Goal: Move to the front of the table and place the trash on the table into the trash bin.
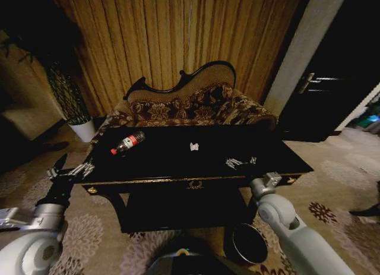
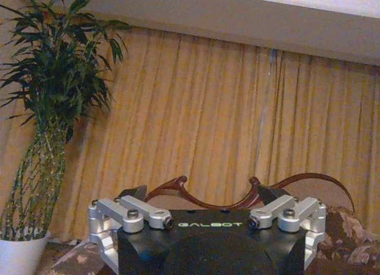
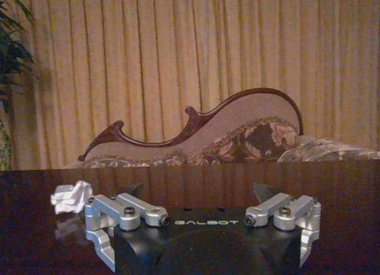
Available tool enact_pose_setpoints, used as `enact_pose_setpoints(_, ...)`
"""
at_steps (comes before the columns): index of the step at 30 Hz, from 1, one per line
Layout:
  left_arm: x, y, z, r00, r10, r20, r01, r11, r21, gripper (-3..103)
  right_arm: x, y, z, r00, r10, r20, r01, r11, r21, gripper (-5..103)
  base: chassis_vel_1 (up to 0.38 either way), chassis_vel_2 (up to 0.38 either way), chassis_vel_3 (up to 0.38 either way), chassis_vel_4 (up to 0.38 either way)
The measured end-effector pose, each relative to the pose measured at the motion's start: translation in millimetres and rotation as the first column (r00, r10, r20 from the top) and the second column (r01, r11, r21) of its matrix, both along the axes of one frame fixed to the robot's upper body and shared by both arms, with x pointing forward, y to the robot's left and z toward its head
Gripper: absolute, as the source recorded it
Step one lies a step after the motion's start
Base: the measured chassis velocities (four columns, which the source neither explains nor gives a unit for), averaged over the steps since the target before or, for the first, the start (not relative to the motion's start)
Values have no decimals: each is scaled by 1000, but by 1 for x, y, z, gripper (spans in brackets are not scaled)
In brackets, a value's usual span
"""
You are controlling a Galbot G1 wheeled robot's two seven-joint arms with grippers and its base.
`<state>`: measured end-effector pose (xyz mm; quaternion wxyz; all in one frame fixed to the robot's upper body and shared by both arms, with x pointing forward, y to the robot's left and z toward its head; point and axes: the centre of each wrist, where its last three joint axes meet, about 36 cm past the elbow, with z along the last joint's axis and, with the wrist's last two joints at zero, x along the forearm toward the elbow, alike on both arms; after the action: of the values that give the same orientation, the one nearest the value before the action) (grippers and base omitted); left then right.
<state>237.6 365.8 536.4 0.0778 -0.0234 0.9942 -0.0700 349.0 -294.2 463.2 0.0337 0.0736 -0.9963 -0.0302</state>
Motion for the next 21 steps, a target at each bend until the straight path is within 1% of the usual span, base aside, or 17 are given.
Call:
enact_pose_setpoints(3,-2,-1,0,1000,2,-5,-2,1000,5,100,5,1,2,999,41,-22,-42,999,-12,100,0,0,0,0)
enact_pose_setpoints(4,-2,-1,0,1000,2,-5,-2,1000,5,100,5,1,2,999,41,-22,-42,999,-12,100,0,0,0,0)
enact_pose_setpoints(6,-4,-2,0,1000,6,-5,-6,1000,12,100,11,2,7,996,77,-37,-78,997,-18,100,0,0,0,0)
enact_pose_setpoints(8,-6,-3,1,1000,8,-3,-8,1000,14,100,19,1,14,992,113,-48,-114,993,-17,100,0,0,0,0)
enact_pose_setpoints(9,-6,-3,1,1000,8,-3,-8,1000,14,100,19,1,14,992,113,-48,-114,993,-17,100,0,0,0,0)
enact_pose_setpoints(12,-8,-4,2,1000,11,-7,-11,1000,19,100,34,-1,26,984,163,-74,-165,986,-19,100,0,0,0,0)
enact_pose_setpoints(15,-9,-5,2,1000,15,-8,-15,1000,19,100,43,-1,33,978,191,-86,-193,981,-14,100,0,0,0,0)
enact_pose_setpoints(18,-10,-5,2,1000,22,-10,-22,1000,20,100,51,1,39,973,215,-90,-217,976,-15,100,0,0,0,0)
enact_pose_setpoints(21,-13,-7,1,999,35,-11,-35,999,20,100,72,11,51,959,265,-97,-267,964,-4,100,0,0,0,0)
